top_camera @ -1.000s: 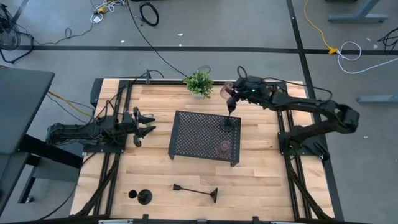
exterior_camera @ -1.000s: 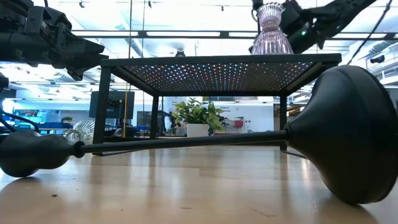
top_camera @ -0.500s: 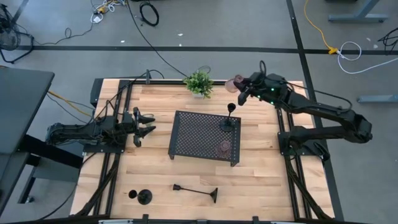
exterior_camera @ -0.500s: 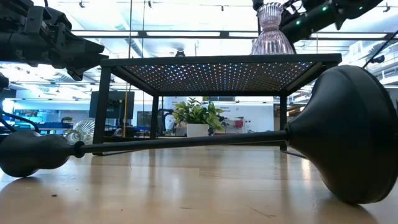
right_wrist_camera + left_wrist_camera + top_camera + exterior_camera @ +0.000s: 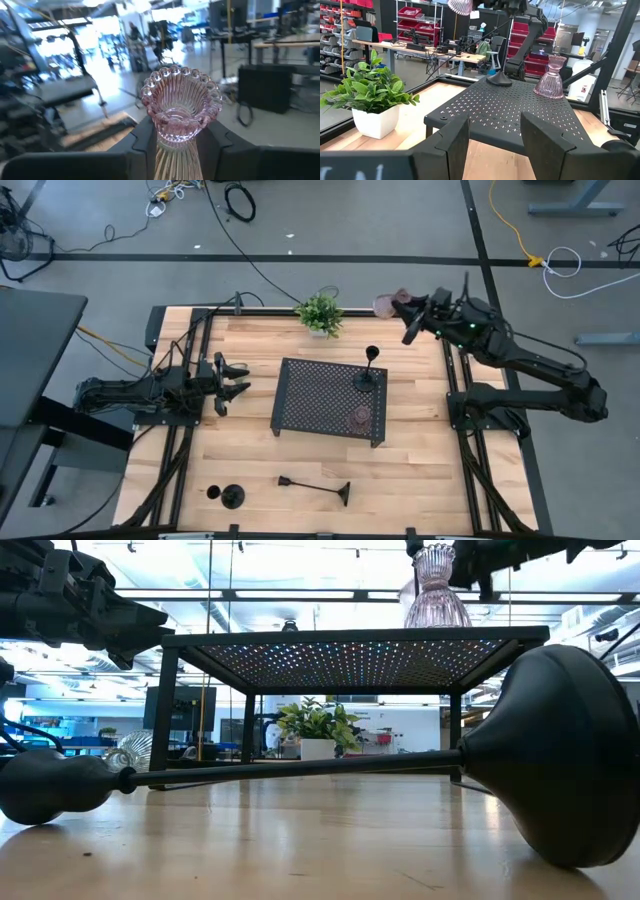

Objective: Pick & Place candle stick holders
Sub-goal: Put the pink glass candle holder on the shelf

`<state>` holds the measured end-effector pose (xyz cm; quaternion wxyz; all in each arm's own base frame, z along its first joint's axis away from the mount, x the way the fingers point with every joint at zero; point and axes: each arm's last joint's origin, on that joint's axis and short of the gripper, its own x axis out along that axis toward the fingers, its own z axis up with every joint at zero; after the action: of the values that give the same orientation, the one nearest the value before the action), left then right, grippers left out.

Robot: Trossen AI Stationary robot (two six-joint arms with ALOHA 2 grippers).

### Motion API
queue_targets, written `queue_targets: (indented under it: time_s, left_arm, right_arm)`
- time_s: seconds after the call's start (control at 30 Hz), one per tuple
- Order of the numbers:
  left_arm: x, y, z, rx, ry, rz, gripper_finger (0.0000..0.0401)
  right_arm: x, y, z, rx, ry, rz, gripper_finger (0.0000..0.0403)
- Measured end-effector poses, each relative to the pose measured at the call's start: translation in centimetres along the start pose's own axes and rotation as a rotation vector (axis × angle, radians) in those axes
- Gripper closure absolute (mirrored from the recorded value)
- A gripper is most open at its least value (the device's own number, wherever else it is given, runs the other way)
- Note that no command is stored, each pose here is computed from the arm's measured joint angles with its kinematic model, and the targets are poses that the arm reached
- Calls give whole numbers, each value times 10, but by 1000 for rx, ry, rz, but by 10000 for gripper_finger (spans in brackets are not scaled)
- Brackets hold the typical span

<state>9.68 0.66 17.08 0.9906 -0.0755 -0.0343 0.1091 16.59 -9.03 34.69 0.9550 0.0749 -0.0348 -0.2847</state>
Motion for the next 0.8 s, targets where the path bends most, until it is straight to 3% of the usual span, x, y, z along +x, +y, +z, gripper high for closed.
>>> queue_targets:
  time_s: [0.4,0.8]
  left_arm:
    - [0,0,0,-2,-2,-1,222]
    - [0,0,0,-27,-1,-15,222]
  right_arm:
    - [-13,30,41,31,-54,159,312]
    - [-24,66,42,74,-30,363,312]
